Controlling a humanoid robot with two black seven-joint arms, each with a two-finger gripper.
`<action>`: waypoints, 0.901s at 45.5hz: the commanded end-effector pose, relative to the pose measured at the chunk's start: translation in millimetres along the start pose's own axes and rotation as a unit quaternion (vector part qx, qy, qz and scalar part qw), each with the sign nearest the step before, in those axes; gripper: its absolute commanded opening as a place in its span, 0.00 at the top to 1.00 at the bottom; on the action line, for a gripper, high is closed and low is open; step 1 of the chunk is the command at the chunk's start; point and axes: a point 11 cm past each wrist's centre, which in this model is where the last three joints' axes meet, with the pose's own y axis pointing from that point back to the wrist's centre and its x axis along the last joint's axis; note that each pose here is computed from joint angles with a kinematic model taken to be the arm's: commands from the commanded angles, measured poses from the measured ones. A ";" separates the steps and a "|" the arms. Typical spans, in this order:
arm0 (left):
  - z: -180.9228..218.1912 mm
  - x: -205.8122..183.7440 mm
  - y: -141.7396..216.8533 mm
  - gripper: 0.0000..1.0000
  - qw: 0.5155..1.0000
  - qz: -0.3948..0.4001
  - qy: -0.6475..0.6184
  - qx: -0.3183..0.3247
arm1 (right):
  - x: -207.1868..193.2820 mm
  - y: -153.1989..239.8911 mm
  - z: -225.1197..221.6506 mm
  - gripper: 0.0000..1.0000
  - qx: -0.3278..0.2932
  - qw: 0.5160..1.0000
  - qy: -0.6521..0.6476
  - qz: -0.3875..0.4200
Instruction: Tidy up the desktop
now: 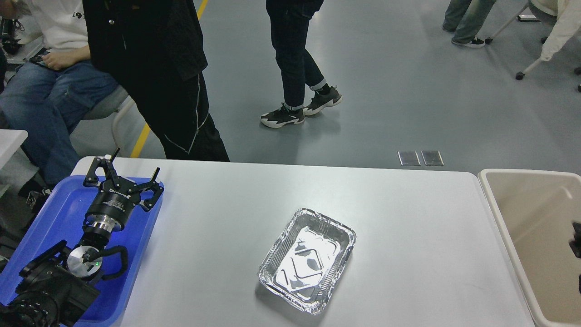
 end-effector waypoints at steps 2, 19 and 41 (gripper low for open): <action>-0.2 0.0 0.0 0.00 1.000 0.000 0.000 0.000 | -93.6 13.9 -53.0 0.00 0.104 0.977 -0.118 -0.146; -0.2 0.0 0.0 0.00 1.000 0.000 0.000 0.000 | -224.5 47.0 0.8 0.00 0.075 0.958 -0.186 -0.203; 0.1 -0.6 -0.6 0.00 1.000 -0.001 0.000 0.000 | -247.6 51.4 5.7 0.00 0.091 0.959 -0.199 -0.180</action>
